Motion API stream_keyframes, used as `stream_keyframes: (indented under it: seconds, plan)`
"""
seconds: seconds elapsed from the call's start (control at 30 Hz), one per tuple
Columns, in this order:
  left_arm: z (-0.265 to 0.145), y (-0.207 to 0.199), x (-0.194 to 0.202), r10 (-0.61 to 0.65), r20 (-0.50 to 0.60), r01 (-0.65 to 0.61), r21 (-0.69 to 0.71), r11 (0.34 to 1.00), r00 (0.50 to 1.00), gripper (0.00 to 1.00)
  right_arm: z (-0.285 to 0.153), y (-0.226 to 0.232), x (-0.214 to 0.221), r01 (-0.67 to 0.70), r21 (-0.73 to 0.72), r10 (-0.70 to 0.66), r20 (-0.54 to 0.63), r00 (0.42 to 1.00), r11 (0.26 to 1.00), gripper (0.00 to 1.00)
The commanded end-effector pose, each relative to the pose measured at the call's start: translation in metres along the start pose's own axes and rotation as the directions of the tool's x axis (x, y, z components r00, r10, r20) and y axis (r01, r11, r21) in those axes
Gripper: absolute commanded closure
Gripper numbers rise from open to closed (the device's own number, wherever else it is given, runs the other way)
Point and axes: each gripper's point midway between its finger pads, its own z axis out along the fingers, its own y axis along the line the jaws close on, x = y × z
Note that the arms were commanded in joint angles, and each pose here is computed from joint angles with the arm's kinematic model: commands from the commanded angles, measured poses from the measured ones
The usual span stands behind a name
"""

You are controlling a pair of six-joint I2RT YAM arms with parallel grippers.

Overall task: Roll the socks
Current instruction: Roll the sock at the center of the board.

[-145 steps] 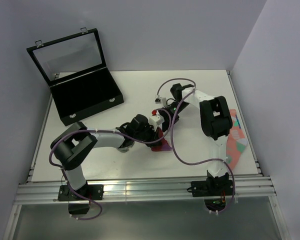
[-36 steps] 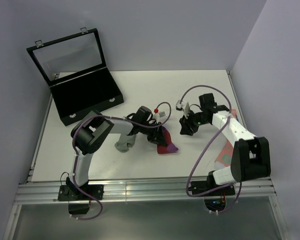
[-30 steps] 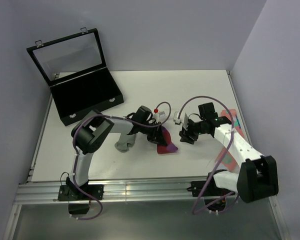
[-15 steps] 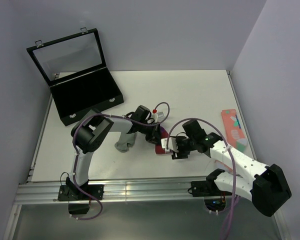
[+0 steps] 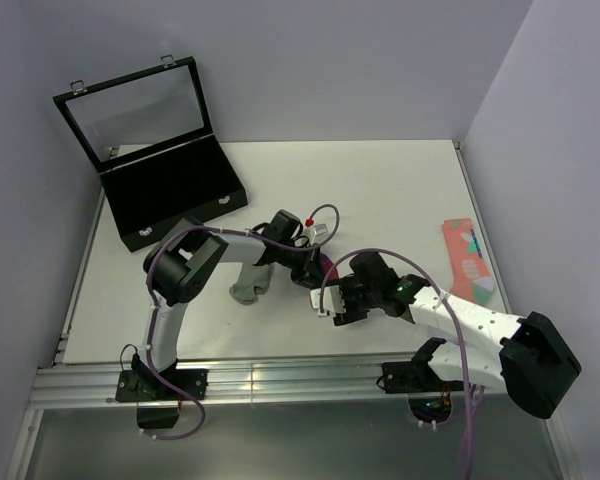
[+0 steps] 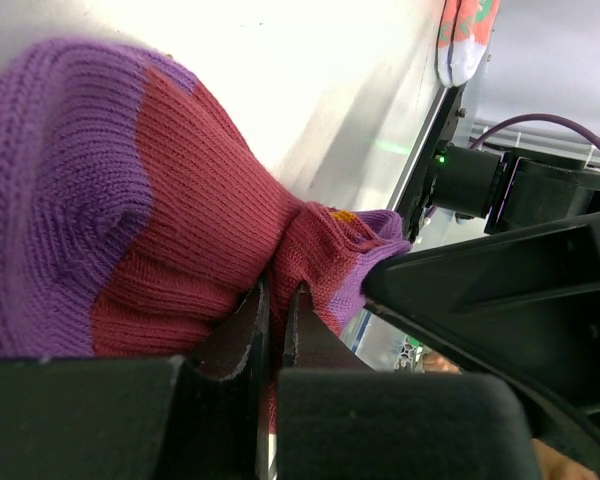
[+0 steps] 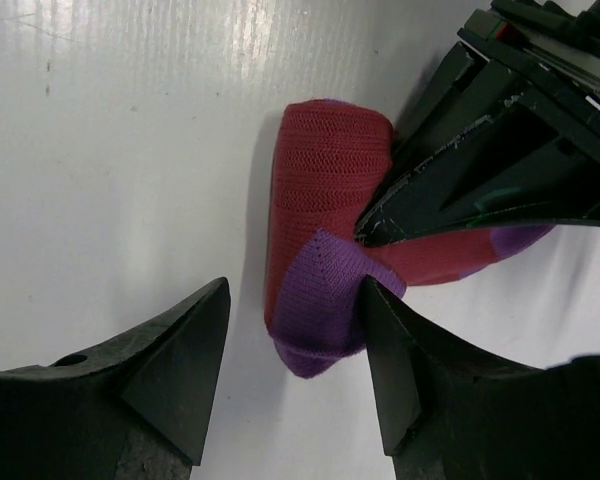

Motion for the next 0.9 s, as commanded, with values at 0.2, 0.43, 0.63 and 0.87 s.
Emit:
stream_keyframes:
  seconds: [0.2, 0.43, 0.63, 0.87]
  plan:
    - [-0.022, 0.169, 0.118, -0.274, -0.162, 0.135, -0.573, 0.808, 0.948, 1.00, 0.021, -0.002, 0.009, 0.018, 0.004, -0.018, -0.067, 0.998, 1.000, 0.38]
    - [-0.020, 0.159, 0.115, -0.271, -0.151, 0.154, -0.528, 0.835, 0.951, 1.00, 0.029, -0.004, 0.012, 0.001, -0.027, -0.003, -0.097, 0.995, 1.000, 0.56]
    - [-0.016, 0.111, 0.073, -0.167, -0.004, 0.153, -0.383, 0.911, 0.986, 0.96, 0.031, 0.001, 0.010, -0.042, -0.099, 0.031, -0.110, 0.993, 0.994, 0.73]
    - [-0.030, 0.045, 0.003, -0.009, 0.241, 0.073, -0.257, 0.964, 0.970, 0.82, 0.035, 0.001, 0.014, -0.086, -0.148, 0.060, -0.166, 0.984, 0.985, 0.75]
